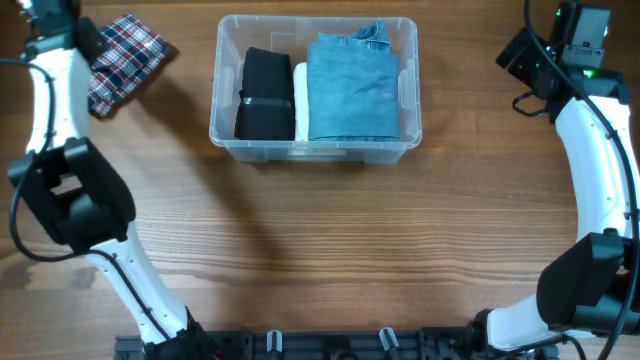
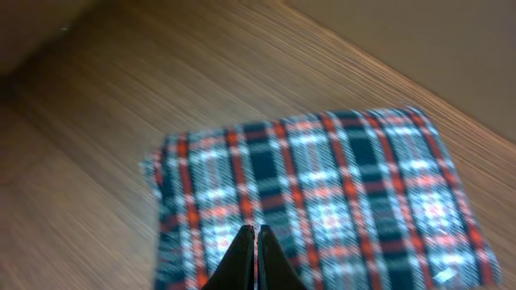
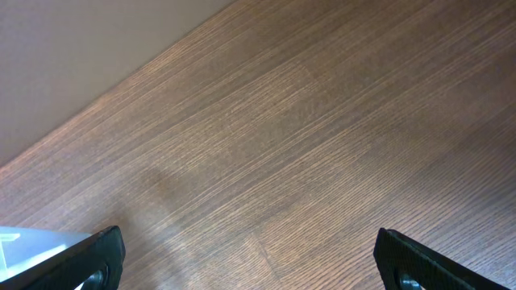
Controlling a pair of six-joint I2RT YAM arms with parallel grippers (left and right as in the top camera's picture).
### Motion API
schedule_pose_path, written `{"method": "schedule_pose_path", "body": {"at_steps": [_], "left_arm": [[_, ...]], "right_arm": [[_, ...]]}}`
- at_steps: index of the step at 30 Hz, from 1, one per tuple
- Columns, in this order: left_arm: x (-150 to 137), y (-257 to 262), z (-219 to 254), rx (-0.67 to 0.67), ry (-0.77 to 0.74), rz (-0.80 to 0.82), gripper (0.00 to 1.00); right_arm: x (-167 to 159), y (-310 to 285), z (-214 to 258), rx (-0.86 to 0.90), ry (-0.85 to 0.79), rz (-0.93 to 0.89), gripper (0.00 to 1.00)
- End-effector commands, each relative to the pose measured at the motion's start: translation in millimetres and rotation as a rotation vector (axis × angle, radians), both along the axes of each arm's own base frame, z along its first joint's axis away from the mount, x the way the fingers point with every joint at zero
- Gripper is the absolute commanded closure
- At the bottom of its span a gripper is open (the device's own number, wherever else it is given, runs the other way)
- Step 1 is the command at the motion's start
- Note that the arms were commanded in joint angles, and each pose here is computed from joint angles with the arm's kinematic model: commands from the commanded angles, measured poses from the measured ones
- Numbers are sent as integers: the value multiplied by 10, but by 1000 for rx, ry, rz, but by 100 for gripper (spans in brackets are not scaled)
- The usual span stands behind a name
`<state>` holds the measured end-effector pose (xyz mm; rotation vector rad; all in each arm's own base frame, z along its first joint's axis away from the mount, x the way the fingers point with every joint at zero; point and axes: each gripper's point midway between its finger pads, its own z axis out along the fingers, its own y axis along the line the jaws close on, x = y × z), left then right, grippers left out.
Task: Pack container
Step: 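Move the left gripper to the red plaid folded cloth, then grasp the plaid cloth edge with the left gripper and lift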
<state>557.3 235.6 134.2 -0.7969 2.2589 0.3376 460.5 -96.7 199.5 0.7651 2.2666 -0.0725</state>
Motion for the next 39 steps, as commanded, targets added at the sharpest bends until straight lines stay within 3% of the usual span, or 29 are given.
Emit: {"method": "schedule_pose_path", "body": {"at_steps": [1,12,23,29,35,39], "left_arm": [[-61,174,-354,-47,52,-34,96],[-141,149,-944,-165,129,-63,96],[-465,-466,-1283,-346,327,-146,96],[-530,-1201,-1338,-485,409,-277,96],[-549,-1698,-1336,-487,469,-362,96],[-458,-1836,-1117,-461,425,-400,96]], "right_arm": [[16,18,-89,11,16,1,0],[15,19,-90,11,16,1,0],[16,18,-89,12,16,0,0],[15,19,-90,11,16,1,0],[15,17,-89,11,16,0,0],[16,18,-89,11,16,1,0]]}}
